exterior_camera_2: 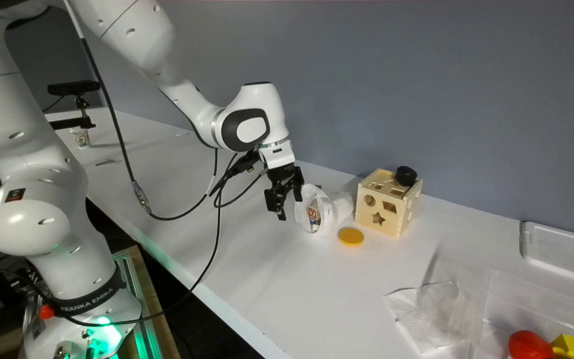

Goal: Put one white square in the white bag.

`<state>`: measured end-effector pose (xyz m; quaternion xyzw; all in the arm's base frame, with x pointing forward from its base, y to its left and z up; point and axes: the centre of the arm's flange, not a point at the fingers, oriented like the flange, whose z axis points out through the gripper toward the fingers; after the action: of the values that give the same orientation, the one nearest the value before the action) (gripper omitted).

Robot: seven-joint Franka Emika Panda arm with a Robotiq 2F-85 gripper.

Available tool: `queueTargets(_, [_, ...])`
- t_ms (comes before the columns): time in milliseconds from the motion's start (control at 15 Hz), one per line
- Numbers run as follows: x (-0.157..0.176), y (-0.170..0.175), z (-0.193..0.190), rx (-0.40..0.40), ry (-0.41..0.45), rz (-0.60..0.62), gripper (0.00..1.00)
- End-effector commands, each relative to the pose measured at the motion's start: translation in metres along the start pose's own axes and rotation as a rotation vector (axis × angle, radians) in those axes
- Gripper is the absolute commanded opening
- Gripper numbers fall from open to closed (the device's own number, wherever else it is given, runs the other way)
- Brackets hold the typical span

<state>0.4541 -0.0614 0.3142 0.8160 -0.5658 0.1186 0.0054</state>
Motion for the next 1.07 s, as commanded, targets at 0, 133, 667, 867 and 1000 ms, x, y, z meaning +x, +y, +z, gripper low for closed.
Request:
queueTargets(0, [-0.002, 0.024, 0.010, 0.066, 0.031, 0.035, 1.00])
queueTargets(133, [0.000, 0.027, 0.020, 0.103, 0.041, 0.056, 1.00])
queueTargets(667, [0.007, 0.029, 0.027, 0.122, 0.039, 0.076, 1.00])
queueTargets(867, [0.007, 0.025, 0.032, 0.118, 0.026, 0.084, 1.00])
queueTargets(1000, [0.008, 0.021, 0.046, 0.131, 0.048, 0.102, 1.00])
